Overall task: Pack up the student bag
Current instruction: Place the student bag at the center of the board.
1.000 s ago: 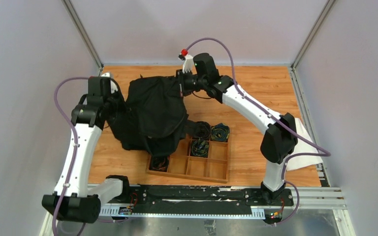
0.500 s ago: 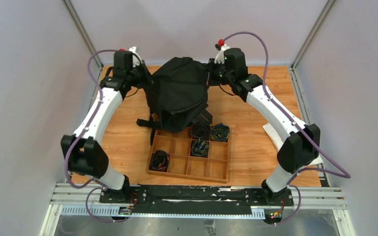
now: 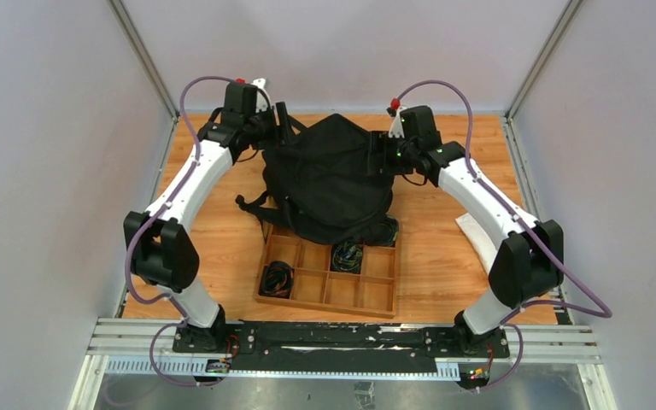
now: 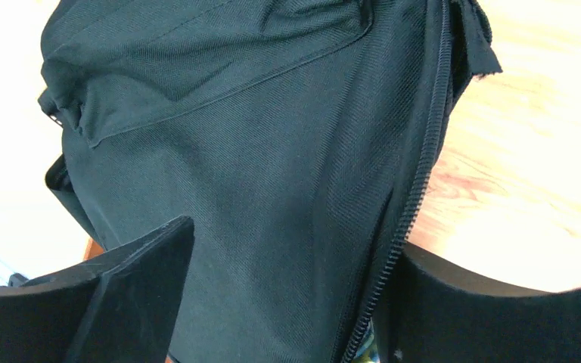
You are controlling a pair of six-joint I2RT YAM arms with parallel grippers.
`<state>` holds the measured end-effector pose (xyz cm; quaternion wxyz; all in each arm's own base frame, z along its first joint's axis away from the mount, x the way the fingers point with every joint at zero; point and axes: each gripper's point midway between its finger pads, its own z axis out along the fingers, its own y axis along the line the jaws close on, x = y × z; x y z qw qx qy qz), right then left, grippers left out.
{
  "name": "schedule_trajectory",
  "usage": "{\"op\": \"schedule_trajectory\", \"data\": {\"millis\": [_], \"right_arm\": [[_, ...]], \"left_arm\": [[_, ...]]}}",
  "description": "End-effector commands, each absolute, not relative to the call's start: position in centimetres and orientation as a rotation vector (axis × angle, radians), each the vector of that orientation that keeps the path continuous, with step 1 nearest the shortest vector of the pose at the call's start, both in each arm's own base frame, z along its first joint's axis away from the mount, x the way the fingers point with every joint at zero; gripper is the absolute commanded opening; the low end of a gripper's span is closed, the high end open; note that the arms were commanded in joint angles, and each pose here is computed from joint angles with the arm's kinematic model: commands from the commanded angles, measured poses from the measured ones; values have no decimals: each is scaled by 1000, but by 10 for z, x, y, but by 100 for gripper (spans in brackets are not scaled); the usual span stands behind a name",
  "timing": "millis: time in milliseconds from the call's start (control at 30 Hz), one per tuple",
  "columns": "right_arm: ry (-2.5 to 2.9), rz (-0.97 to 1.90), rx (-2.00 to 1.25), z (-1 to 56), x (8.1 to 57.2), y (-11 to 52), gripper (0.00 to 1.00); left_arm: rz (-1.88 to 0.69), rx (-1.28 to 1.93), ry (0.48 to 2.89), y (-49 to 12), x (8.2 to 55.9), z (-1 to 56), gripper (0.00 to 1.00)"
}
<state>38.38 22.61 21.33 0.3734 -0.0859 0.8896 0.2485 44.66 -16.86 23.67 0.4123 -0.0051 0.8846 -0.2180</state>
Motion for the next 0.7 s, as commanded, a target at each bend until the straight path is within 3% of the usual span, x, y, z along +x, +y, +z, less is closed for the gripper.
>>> {"op": "schedule_trajectory", "data": {"millis": [0, 267, 400, 433, 500, 533, 600, 667], "right_arm": [[2346, 590, -248, 208, 367, 195, 85], [2308, 260, -192, 214, 338, 125, 94], [2253, 324, -198, 229, 323, 128, 93], [2229, 399, -225, 232, 319, 139, 81], [2184, 579, -307, 240, 309, 169, 46], [2171, 650, -348, 243, 303, 184, 36], [2183, 708, -468, 238, 286, 218, 32], [2213, 601, -656, 219, 270, 246, 40]], "left_arm": [[-417, -12, 2157, -144, 432, 277, 68], [-341, -7, 2198, -113, 353, 261, 67], [-409, -38, 2256, -116, 323, 232, 64], [-432, -44, 2267, -118, 320, 226, 62], [-468, -46, 2284, -124, 317, 216, 60], [-472, -47, 2297, -125, 316, 210, 59], [-483, -44, 2328, -127, 315, 200, 59], [-524, -32, 2351, -133, 314, 194, 59]]}}
